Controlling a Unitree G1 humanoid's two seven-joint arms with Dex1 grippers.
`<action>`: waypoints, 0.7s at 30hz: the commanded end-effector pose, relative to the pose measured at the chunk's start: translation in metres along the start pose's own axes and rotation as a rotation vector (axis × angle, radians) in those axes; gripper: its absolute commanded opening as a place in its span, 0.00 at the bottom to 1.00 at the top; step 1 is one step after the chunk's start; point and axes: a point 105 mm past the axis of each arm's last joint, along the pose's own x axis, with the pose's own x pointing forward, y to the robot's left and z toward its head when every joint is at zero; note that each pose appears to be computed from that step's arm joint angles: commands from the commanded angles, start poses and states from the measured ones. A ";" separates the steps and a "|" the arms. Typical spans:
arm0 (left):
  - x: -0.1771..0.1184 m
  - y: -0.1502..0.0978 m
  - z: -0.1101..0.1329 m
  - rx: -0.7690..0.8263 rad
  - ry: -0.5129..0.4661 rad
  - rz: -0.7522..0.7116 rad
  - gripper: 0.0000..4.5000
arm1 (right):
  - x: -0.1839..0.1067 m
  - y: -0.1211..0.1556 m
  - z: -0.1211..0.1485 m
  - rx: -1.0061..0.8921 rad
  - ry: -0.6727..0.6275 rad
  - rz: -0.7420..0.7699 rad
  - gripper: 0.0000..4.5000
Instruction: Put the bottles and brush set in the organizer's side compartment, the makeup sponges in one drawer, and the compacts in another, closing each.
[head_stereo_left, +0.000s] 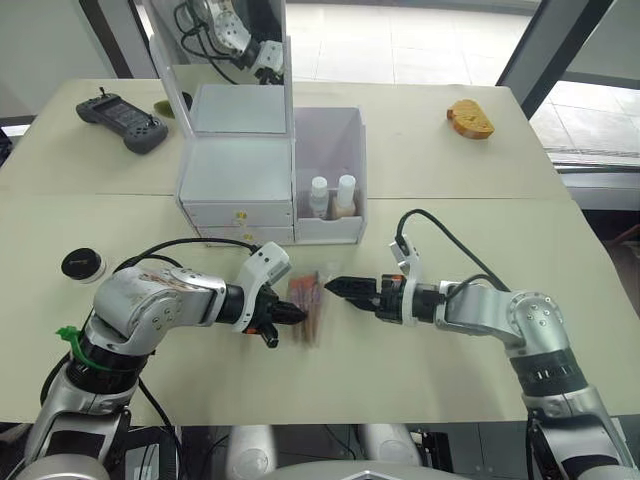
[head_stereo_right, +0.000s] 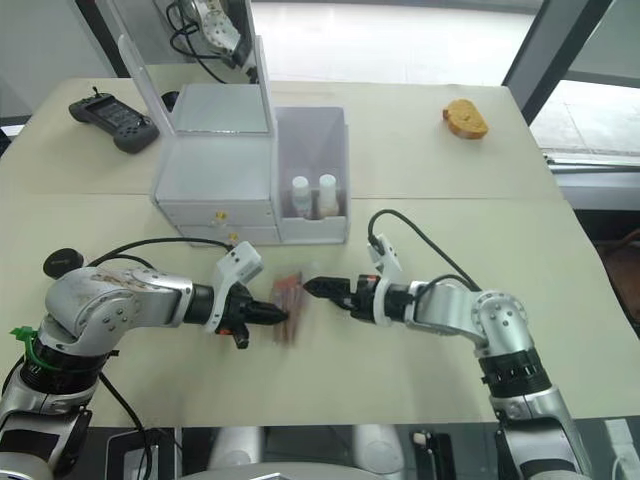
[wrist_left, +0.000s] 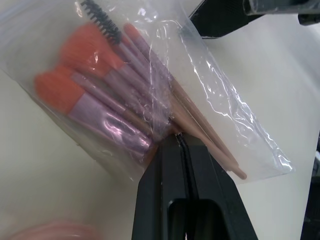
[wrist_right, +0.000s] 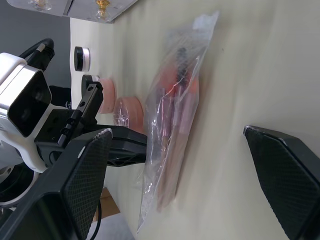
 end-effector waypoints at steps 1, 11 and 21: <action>-0.001 0.013 -0.012 -0.006 0.054 0.069 0.00 | 0.011 0.001 -0.010 -0.026 0.077 0.006 1.00; -0.007 0.010 -0.015 0.001 0.047 0.068 0.00 | 0.046 -0.010 -0.017 -0.010 0.221 0.052 1.00; -0.007 0.009 -0.017 0.003 0.008 0.090 0.00 | 0.050 -0.043 -0.034 0.012 0.335 0.011 0.31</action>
